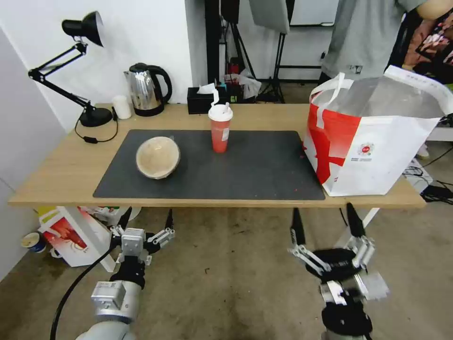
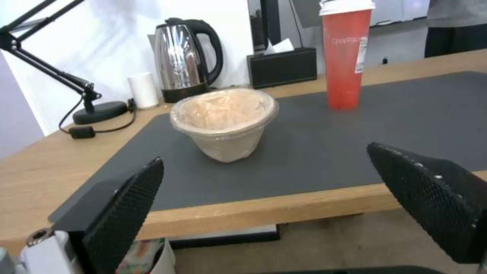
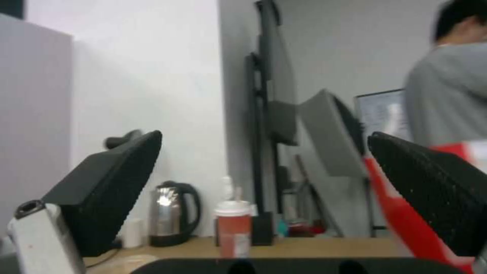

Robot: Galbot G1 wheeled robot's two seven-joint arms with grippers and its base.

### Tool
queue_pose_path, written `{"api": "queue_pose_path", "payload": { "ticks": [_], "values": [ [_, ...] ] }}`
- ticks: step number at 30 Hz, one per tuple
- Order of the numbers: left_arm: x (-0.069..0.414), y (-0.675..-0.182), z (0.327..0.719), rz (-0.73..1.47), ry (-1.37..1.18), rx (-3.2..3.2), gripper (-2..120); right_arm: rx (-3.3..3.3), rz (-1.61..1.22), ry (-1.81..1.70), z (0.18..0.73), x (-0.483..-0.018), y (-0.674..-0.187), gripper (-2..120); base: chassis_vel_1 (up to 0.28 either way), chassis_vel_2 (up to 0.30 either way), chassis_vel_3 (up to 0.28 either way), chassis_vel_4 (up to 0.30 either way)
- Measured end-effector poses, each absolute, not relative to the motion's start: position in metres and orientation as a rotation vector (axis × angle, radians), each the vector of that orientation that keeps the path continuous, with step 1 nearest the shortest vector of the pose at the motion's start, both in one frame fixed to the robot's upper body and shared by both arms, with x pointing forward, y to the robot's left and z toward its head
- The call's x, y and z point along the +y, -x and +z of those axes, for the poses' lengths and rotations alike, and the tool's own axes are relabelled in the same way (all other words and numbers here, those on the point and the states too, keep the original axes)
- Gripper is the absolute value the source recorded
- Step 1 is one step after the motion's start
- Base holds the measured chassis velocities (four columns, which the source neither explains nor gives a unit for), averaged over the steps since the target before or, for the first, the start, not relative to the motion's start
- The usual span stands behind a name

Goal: Pick up the trash from the table and place it into the takeout bag.

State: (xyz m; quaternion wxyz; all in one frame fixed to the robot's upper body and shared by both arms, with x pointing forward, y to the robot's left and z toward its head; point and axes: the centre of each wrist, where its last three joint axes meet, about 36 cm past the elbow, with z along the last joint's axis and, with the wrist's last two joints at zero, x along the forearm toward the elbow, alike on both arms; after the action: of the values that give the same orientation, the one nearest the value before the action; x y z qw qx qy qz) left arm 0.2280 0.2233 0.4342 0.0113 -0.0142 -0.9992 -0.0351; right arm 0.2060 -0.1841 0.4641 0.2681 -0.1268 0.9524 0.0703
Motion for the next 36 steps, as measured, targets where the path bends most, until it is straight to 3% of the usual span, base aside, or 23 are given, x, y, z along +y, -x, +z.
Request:
{"api": "queue_pose_path", "payload": {
  "ticks": [12,19,36],
  "values": [
    [0.223,-0.228,0.434,-0.109,0.044,-3.117,100,2.711,0.167,0.539,0.482,-0.208,-0.236,100,0.000,0.000,0.000,0.000],
    [0.223,-0.228,0.434,-0.109,0.044,-3.117,100,2.770,0.164,0.629,0.511,-0.233,-0.277,100,0.000,0.000,0.000,0.000],
    [0.223,-0.228,0.434,-0.109,0.044,-3.117,100,2.835,0.235,0.790,0.533,-0.240,-0.321,100,0.000,0.000,0.000,0.000]
  ]
}}
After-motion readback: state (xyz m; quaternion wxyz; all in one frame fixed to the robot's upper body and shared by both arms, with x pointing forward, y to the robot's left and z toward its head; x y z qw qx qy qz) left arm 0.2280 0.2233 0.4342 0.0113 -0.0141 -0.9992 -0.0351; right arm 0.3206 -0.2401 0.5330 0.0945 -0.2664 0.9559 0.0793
